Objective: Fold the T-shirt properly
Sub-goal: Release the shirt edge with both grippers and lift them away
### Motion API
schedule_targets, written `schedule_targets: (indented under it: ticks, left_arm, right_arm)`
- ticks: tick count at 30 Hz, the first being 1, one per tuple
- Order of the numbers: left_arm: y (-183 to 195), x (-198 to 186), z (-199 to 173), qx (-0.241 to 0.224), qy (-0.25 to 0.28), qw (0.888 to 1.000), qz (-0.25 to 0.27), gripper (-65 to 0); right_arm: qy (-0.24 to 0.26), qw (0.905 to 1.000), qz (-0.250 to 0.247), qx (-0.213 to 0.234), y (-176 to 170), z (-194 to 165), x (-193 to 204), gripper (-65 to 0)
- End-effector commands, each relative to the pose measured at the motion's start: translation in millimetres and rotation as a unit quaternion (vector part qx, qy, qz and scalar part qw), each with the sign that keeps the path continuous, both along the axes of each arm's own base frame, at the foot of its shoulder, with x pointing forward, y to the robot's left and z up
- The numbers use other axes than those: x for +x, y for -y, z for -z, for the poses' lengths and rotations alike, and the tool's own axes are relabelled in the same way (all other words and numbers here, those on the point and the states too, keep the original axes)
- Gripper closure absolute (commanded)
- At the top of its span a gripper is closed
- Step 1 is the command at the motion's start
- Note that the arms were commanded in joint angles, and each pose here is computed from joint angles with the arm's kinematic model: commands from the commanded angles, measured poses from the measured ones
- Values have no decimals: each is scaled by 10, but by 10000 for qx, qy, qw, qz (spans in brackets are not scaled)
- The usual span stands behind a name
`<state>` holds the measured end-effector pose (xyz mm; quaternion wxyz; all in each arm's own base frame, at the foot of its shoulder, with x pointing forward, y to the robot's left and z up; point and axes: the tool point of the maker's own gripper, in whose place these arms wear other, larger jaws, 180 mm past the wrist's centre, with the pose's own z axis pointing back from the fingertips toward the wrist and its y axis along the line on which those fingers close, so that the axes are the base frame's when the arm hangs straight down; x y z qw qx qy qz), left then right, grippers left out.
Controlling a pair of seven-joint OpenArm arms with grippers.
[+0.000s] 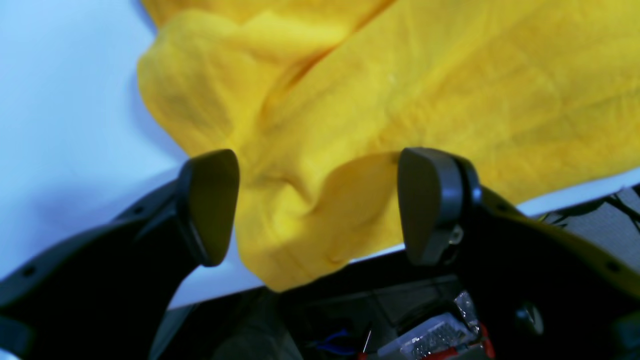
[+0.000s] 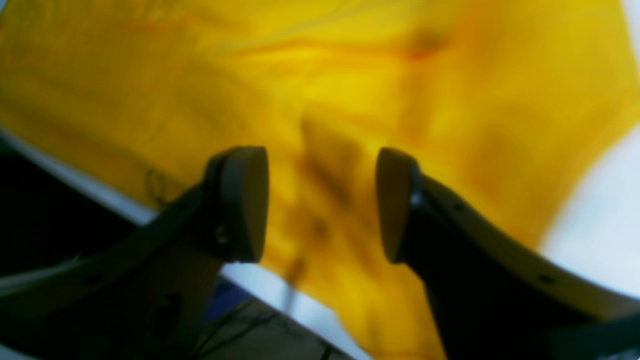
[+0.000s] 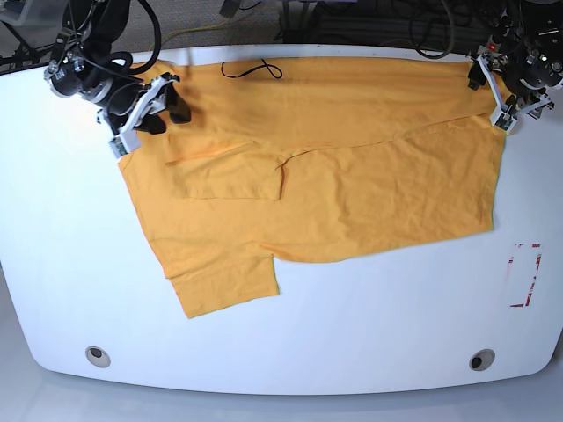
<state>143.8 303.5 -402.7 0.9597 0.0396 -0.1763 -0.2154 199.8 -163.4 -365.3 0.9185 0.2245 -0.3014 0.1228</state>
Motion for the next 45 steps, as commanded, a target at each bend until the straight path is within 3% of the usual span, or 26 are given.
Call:
schedule_targets:
  ticks: [1,9,15,22,28,38,42,45]
  left_arm:
    - [-40,55,-73,66,121,9999,43,-453]
    - [-45,43,-63,69,98,9999,35,-453]
    - [-64,22,-28,55,43,10000,-10,-453]
    - [-121,-63,82,4,-153,9998,-134,-453]
    - [-117,-61,82,-11,-147,9998,-136,-454]
    - [-80,232,-176,29,400,9992,-37,-454]
    - [-4,486,-436,-176,969,9951,-35,-454]
    - [-5,614,-542,-184,1087,9939,-60,-453]
  right_arm:
    - [75,9997,-190,153,-132,-15,87,-301]
    - [-438,9981,-87,431,-141,338,69,-298]
    - [-510,9986,132,-30,294,403,134,-298]
    - [-305,9969,564,-463,840,229,229,-298]
    - [-142,9955,710,-617,1031,106,295,-298]
    - [198,9932,919,-691,1169,-72,551,-300]
    - [259,9898,988,-989,1251,-112,711,-300]
    - [264,9859,1076,-1251,1272,-113,836,-300]
